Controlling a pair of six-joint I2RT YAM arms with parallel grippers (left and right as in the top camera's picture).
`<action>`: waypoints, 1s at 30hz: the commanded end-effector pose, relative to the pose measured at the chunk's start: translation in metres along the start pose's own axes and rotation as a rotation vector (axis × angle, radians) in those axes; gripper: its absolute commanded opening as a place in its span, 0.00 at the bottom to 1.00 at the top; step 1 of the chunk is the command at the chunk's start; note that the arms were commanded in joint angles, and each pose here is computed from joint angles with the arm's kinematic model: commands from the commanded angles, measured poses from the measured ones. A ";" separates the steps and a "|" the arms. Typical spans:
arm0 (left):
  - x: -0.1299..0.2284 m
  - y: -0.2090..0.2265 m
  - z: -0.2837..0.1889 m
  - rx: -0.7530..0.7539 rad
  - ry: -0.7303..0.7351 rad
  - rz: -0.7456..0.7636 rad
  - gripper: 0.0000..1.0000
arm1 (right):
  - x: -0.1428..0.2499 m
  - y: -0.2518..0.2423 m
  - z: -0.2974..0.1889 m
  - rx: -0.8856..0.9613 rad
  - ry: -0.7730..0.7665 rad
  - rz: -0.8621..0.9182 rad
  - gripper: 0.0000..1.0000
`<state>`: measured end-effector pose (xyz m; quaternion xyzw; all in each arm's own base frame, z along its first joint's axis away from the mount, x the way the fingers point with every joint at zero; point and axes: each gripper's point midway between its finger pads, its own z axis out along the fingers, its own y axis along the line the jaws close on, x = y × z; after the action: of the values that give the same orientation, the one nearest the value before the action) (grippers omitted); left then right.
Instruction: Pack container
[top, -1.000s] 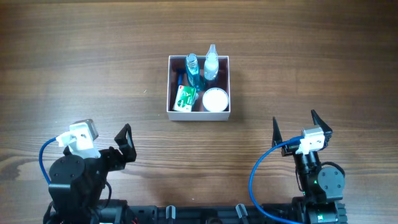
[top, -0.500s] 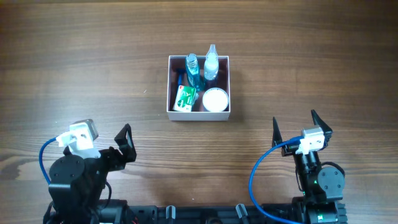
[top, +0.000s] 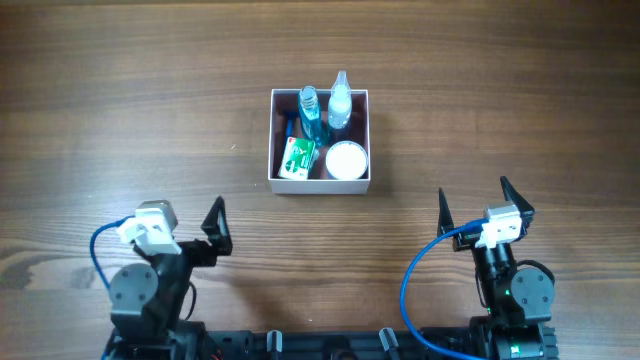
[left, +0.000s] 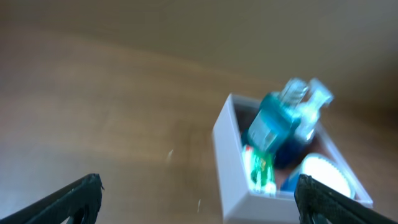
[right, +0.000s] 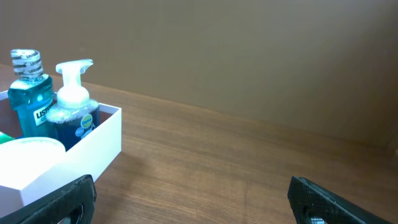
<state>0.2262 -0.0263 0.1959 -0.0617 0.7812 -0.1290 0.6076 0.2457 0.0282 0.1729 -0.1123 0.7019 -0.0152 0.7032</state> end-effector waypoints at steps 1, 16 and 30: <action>0.011 -0.010 0.010 0.089 -0.085 0.093 1.00 | -0.001 -0.002 0.000 0.011 -0.005 -0.002 1.00; 0.033 0.004 0.027 0.056 -0.153 0.213 1.00 | -0.001 -0.002 0.000 0.011 -0.005 -0.002 1.00; 0.033 0.004 0.027 0.056 -0.153 0.213 1.00 | -0.001 -0.002 0.000 0.011 -0.005 -0.002 1.00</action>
<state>0.2438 -0.0328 0.1600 0.0186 0.7323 -0.0842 0.6755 0.2457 0.0282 0.1730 -0.1122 0.7017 -0.0152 0.7034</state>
